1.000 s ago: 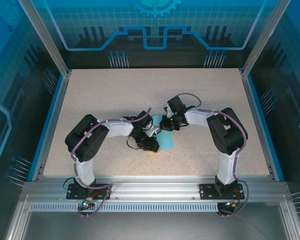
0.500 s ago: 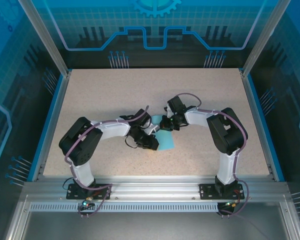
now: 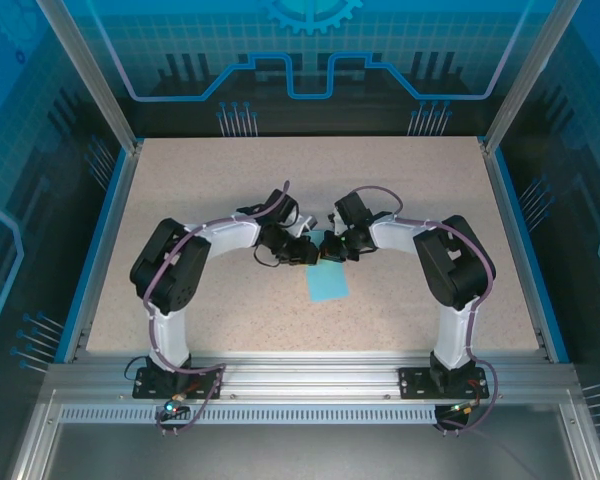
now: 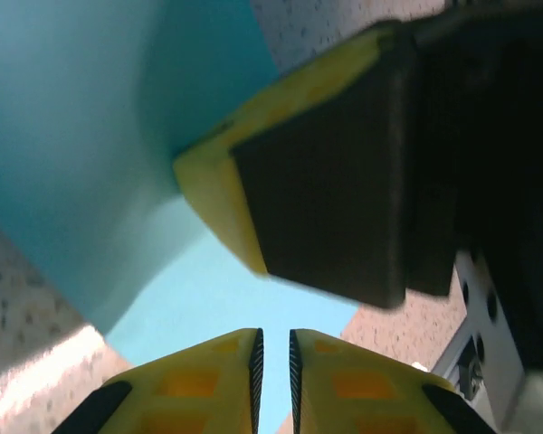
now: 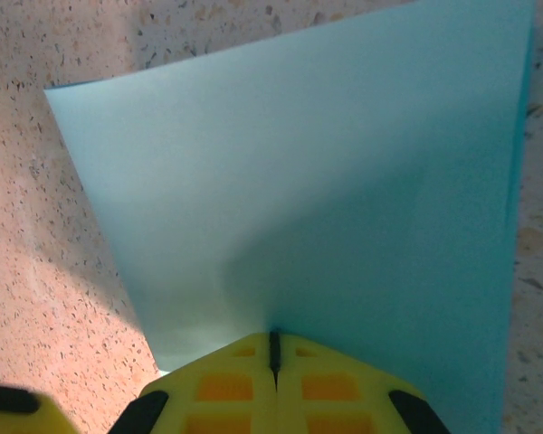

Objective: Fold a paper plane with a square sheet of paper (fold left side to right side)
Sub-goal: First fold the square sheet of paper in half at the center of the table, then hold the square sheet of paper at the center of the table.

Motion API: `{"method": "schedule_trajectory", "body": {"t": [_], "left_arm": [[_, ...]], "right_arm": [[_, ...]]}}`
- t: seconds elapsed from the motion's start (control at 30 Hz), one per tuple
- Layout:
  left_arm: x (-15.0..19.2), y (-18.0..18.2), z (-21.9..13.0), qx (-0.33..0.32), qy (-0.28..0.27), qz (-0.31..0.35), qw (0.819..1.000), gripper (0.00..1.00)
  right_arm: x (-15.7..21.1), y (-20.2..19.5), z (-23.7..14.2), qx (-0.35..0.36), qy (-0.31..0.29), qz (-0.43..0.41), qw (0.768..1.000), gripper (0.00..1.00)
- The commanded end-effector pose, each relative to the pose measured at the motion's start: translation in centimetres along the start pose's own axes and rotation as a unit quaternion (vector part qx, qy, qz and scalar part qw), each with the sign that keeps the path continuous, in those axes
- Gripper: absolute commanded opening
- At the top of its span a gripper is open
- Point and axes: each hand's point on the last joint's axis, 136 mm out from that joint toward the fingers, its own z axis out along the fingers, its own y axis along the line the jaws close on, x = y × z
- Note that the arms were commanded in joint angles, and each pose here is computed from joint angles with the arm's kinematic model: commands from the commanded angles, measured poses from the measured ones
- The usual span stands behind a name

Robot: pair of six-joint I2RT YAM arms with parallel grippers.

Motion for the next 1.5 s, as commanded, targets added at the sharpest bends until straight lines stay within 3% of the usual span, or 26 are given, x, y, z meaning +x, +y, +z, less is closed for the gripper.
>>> {"method": "schedule_trajectory", "body": {"t": [0.0,0.47,0.9,1.23,1.47], "left_arm": [[-1.2,0.6,0.8,-0.014,0.0,-0.002,1.0,0.18],[-0.8,3.1,1.6,-0.045,-0.003,-0.037,0.998,0.18],[0.9,5.4,3.1,-0.064,0.026,-0.068,0.995,0.17],[1.6,6.0,3.3,-0.073,0.032,-0.076,0.994,0.17],[1.4,5.8,3.2,-0.069,0.03,-0.075,0.994,0.17]], "right_arm": [[2.6,-3.8,0.7,0.071,0.036,0.028,0.996,0.04],[2.7,-3.8,0.8,0.072,0.039,0.026,0.996,0.04],[2.1,-2.4,0.6,0.046,0.029,0.016,0.998,0.05],[-0.4,1.8,-3.8,-0.011,-0.041,-0.034,0.999,0.14],[2.5,1.4,-5.7,-0.013,-0.032,-0.039,0.999,0.14]]}}
